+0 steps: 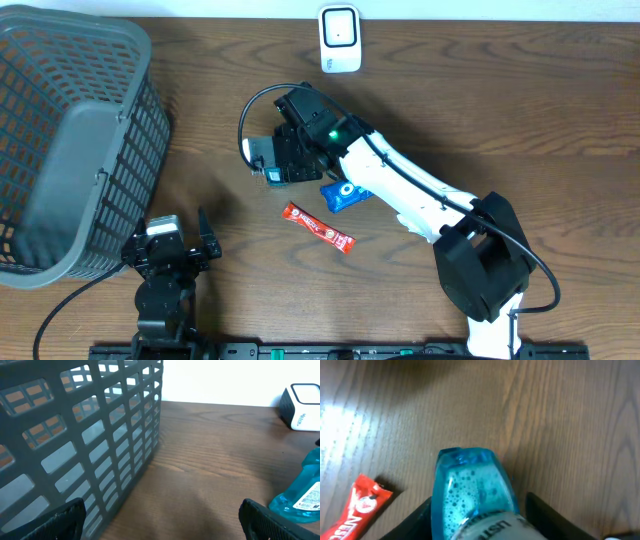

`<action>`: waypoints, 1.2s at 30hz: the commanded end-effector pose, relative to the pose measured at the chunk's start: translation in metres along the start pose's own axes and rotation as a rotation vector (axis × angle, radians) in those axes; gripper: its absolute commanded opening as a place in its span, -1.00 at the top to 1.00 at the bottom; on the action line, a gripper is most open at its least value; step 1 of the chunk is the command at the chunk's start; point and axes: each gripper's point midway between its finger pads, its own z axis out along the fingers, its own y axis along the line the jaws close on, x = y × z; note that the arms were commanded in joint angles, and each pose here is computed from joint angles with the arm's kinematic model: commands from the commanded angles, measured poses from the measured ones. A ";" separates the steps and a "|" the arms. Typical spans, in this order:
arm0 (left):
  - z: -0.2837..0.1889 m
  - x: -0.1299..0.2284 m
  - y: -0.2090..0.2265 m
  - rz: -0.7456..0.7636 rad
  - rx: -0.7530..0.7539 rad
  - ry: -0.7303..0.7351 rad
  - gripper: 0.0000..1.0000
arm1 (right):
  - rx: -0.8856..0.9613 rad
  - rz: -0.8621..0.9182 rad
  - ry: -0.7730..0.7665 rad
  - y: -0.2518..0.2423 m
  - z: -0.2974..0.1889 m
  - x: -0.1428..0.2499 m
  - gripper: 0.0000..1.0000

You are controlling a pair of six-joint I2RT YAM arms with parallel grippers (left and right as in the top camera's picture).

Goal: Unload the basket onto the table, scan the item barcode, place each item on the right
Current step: 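Grasp the teal-capped bottle with the right gripper, then lift the bottle and carry it up toward the white scanner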

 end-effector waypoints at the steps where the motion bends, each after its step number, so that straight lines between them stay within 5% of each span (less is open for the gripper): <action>1: 0.003 0.013 0.003 0.023 -0.017 0.026 -0.96 | -0.001 0.034 -0.001 -0.002 -0.003 -0.005 0.15; 14: 0.003 0.013 0.003 0.023 -0.018 0.026 -0.96 | -0.012 0.143 -0.023 -0.018 -0.039 -0.030 0.52; 36: 0.003 0.013 0.003 0.023 -0.018 0.026 -0.96 | 0.079 0.443 -0.145 -0.031 -0.189 -0.079 0.43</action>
